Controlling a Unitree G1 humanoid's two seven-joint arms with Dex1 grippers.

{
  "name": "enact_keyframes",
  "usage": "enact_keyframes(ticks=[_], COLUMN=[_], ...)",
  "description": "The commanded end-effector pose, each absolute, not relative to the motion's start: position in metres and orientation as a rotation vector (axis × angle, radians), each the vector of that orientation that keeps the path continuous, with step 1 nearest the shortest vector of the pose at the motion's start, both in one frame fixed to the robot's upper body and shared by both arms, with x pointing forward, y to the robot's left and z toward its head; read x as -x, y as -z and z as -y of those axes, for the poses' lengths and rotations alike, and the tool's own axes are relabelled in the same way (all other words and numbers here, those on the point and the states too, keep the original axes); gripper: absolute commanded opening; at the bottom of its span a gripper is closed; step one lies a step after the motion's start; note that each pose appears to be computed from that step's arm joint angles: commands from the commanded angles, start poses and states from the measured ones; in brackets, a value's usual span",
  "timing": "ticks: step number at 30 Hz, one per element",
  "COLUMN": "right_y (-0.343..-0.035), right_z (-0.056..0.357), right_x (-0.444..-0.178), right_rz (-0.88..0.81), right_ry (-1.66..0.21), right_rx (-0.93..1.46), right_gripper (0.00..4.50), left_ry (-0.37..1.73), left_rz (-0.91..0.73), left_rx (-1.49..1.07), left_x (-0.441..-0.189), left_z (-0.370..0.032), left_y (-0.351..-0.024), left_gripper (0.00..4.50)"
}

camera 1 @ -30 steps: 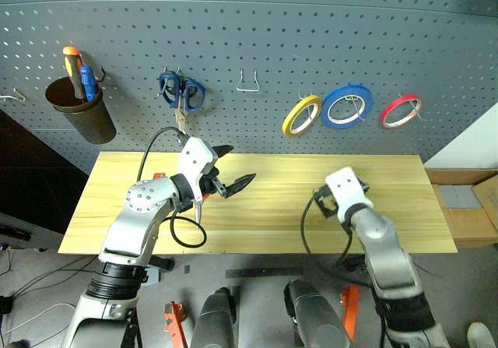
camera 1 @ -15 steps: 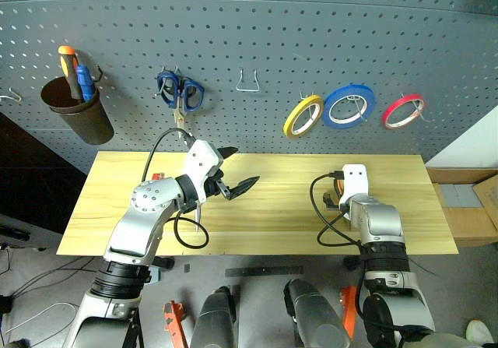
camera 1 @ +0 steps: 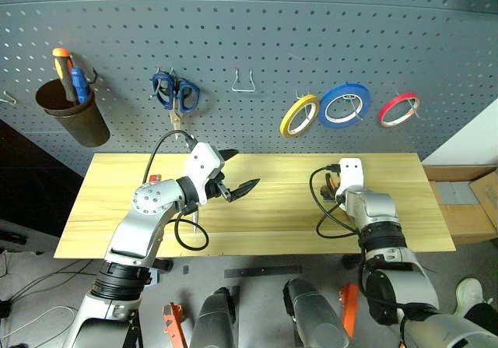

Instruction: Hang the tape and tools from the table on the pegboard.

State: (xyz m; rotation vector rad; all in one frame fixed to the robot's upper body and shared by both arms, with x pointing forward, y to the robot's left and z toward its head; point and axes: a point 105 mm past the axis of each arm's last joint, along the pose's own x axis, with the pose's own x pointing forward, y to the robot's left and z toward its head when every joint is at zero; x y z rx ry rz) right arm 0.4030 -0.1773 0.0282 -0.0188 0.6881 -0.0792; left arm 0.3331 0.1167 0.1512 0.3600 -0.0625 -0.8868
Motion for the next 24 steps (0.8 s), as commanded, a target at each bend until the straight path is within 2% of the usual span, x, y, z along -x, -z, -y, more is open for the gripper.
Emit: enact_keyframes(ticks=[1, 3, 8, 9, 12, 17, 21, 24], right_y=[-0.02, -0.017, -0.013, -0.013, -0.018, -0.051, -0.086, -0.111], right_z=[0.189, 0.191, 0.191, 0.19, 0.187, 0.18, 0.163, 0.138], right_x=[-0.4, -0.399, -0.395, -0.394, -0.395, -0.395, -0.373, -0.342], right_rz=[-0.721, -0.735, -0.759, -0.761, -0.735, -0.586, -0.458, -0.367], right_ry=[0.109, 0.109, 0.097, 0.093, 0.076, 0.039, -0.041, -0.149], right_rx=[0.003, 0.005, 0.011, 0.011, 0.031, 0.104, 0.129, 0.133], right_gripper=[4.46, 4.46, 2.85, 2.68, 2.67, 2.67, 2.67, 2.67], left_ry=[0.889, 0.888, 0.885, 0.883, 0.872, 0.837, 0.795, 0.771], left_rz=[0.1, 0.099, 0.095, 0.094, 0.091, 0.087, 0.115, 0.084], left_rx=[-0.376, -0.376, -0.375, -0.375, -0.37, -0.295, -0.239, -0.207], left_x=[-0.331, -0.331, -0.331, -0.331, -0.331, -0.329, -0.324, -0.319], left_z=[-0.115, -0.115, -0.116, -0.116, -0.118, -0.129, -0.143, -0.158], left_y=[-0.158, -0.157, -0.155, -0.155, -0.154, -0.156, -0.162, -0.156], left_gripper=[4.5, 4.5, 4.5, 4.5, 4.5, 4.5, 4.5, 4.5])
